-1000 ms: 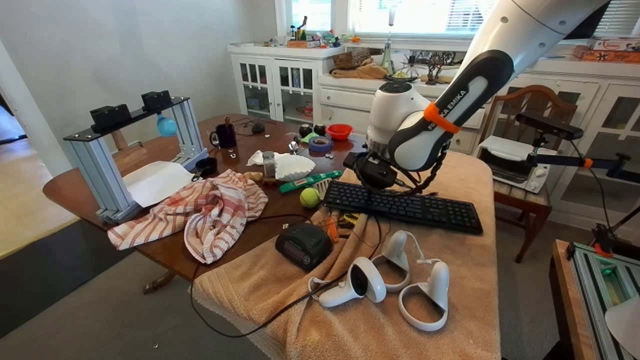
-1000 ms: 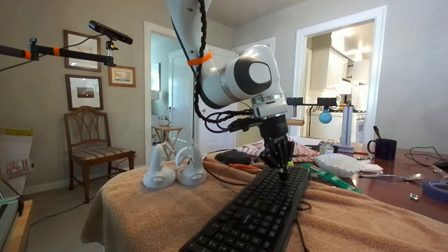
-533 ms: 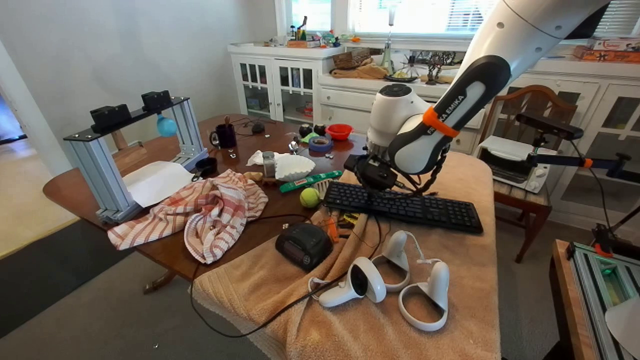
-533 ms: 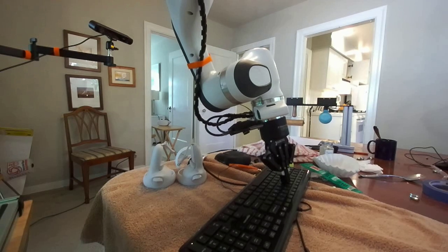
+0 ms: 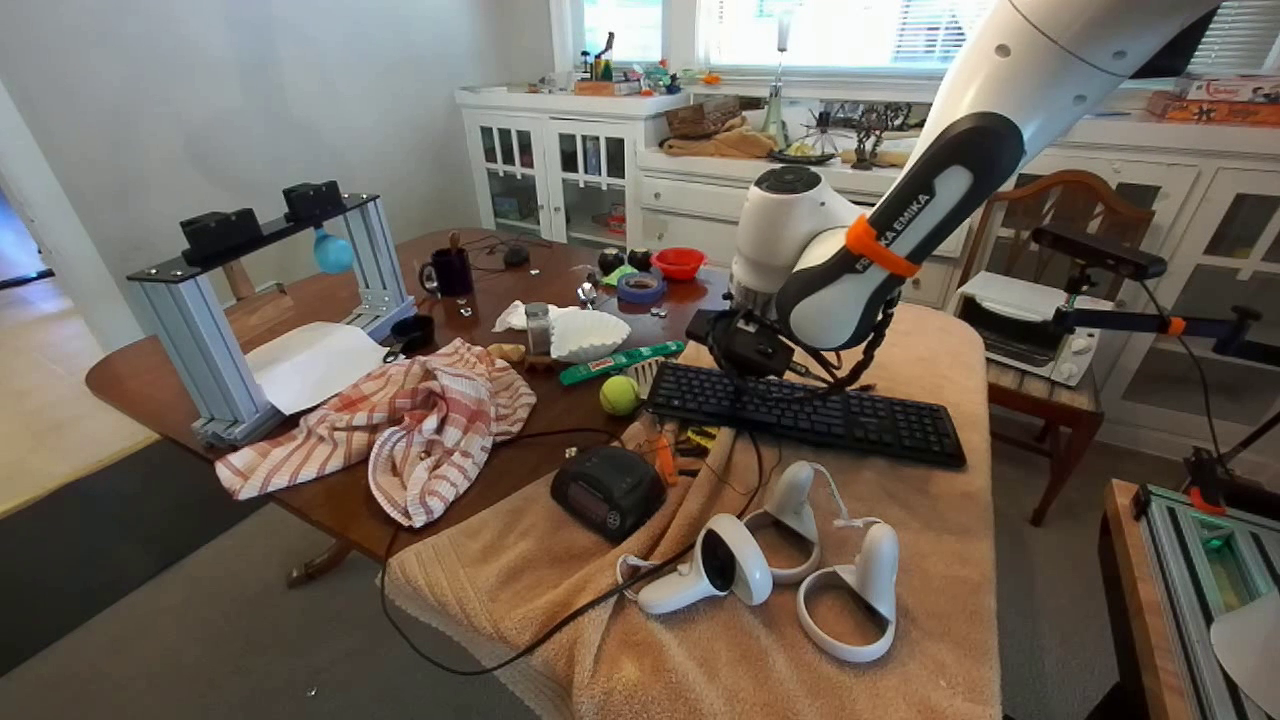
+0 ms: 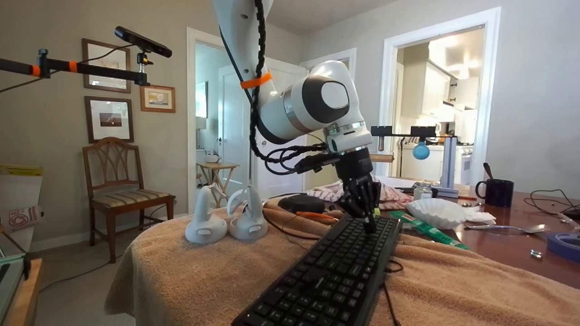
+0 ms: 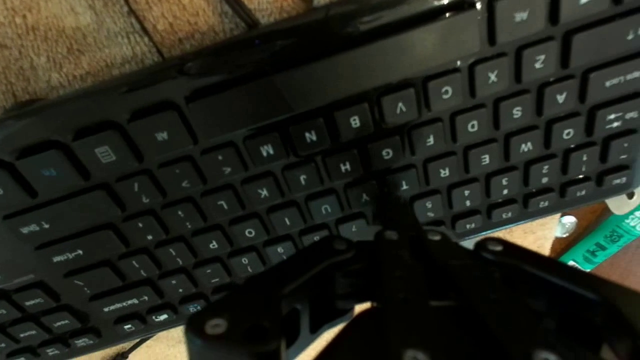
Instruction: Press a key on the keyboard
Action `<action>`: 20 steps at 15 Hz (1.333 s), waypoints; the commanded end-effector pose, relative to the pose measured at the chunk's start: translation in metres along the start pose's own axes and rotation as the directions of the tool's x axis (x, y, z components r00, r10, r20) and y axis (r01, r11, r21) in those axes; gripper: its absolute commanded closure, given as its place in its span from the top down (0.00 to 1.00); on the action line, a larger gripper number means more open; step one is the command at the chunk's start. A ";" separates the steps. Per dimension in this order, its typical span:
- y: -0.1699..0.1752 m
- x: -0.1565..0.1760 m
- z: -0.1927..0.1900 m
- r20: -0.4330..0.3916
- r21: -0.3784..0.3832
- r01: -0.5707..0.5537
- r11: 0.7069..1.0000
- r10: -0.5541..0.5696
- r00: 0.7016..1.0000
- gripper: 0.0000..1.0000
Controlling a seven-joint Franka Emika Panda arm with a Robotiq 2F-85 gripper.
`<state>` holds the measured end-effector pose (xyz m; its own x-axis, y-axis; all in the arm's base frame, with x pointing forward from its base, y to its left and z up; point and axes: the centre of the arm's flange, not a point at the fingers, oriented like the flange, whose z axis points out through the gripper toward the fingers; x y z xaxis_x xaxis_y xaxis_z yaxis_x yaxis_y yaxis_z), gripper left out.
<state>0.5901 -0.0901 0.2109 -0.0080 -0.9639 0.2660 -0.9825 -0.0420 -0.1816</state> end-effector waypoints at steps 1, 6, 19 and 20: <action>-0.002 -0.003 -0.024 -0.028 0.019 0.021 1.000 -0.021 0.999 0.00; -0.001 -0.003 -0.052 0.051 -0.035 0.122 0.992 -0.120 0.991 0.00; 0.020 -0.001 -0.153 0.151 -0.206 0.529 0.823 -0.507 0.849 0.69; 0.022 0.000 -0.159 0.154 -0.176 0.571 0.802 -0.551 0.820 0.78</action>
<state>0.5553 -0.0493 0.3365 0.4422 -0.8788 0.1792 -0.8941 -0.4163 0.1651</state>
